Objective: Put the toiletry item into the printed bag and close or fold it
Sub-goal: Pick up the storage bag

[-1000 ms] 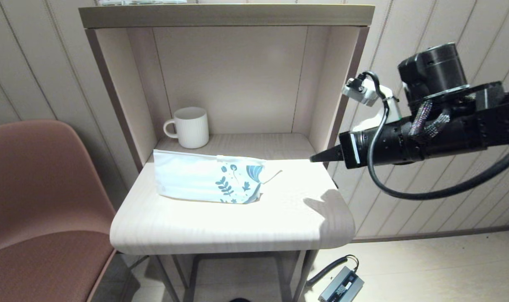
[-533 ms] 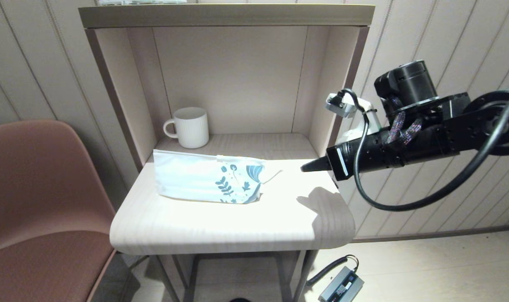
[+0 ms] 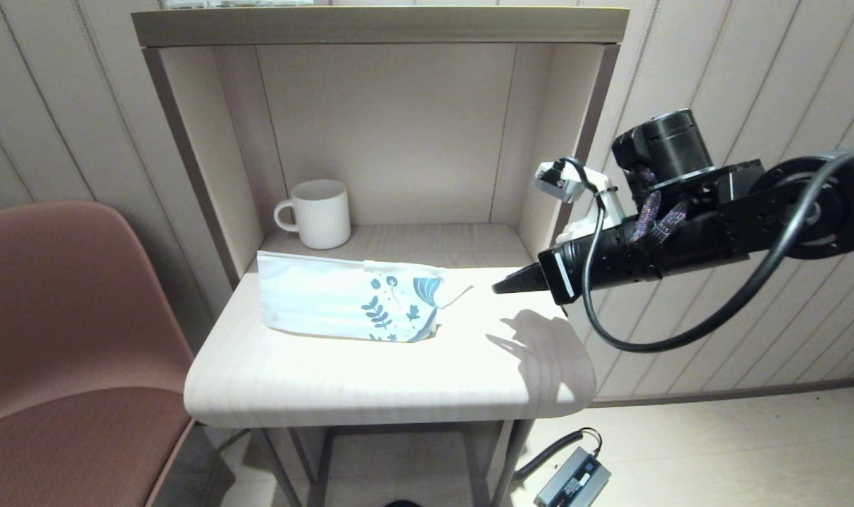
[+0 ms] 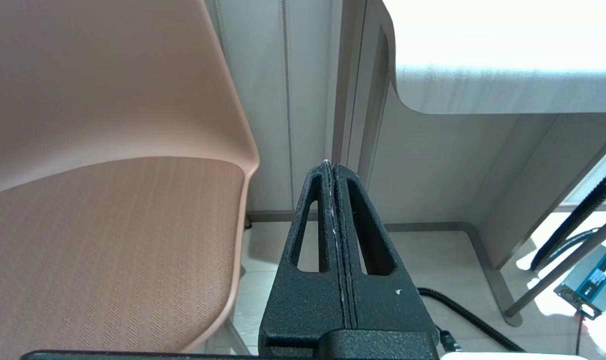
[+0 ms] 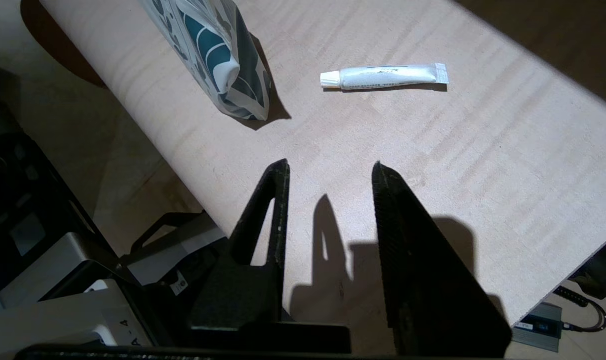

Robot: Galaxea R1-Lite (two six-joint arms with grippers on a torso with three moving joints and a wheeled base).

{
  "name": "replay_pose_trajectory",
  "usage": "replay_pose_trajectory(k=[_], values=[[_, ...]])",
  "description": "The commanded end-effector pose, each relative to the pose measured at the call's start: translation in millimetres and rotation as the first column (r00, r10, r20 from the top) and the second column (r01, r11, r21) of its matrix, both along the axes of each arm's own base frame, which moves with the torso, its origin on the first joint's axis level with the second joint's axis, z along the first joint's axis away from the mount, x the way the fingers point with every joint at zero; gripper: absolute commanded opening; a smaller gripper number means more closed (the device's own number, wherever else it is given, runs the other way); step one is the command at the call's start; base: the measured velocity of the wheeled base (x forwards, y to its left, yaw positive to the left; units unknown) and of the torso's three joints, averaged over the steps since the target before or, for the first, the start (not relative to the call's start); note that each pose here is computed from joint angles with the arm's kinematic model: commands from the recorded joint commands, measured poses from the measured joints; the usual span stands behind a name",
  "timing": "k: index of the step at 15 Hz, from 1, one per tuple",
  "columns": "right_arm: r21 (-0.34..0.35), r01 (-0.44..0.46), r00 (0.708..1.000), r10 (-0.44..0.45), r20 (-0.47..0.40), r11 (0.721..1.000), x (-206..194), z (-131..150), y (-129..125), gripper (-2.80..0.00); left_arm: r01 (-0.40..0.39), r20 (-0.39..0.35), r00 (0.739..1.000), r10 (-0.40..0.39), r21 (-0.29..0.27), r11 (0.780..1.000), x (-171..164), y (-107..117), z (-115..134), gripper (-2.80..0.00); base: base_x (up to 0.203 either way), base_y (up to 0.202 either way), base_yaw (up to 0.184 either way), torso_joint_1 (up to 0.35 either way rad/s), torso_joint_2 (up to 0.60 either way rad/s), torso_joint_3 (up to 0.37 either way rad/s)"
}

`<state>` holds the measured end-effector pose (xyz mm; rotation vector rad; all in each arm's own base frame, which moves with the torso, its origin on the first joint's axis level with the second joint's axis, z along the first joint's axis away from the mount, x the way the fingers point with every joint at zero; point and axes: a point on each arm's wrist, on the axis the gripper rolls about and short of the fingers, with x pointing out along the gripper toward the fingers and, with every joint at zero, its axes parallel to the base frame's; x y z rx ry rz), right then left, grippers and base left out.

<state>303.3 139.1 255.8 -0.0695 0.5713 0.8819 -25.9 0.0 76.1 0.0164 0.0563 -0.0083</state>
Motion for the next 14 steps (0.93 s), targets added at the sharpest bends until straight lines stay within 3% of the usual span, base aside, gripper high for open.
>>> replay_pose_trajectory(k=[1,5,8,14], values=[[-0.007,-0.037,0.999,0.037,-0.019,0.999,12,-11,8,0.00,0.000,0.000,1.000,0.000,0.000,1.000,0,0,0,-2.80,0.000,0.000,0.000,0.000,0.00,0.000],[0.060,-0.182,0.982,0.184,-0.039,0.982,30,-20,35,0.00,0.000,0.000,1.000,0.000,0.002,1.000,0,0,0,-2.80,0.000,0.000,0.000,0.000,0.00,0.000],[0.065,-0.235,0.972,0.236,-0.018,0.970,25,-17,48,0.00,0.000,-0.019,1.000,0.000,0.004,1.000,-1,0,-1,-2.80,0.000,0.000,0.000,0.000,0.00,0.000],[0.067,-0.300,0.954,0.299,0.015,0.952,54,-30,72,0.00,0.000,-0.022,1.000,0.000,0.004,1.000,-1,0,-1,-2.80,0.000,0.000,0.000,0.000,0.00,0.000]])
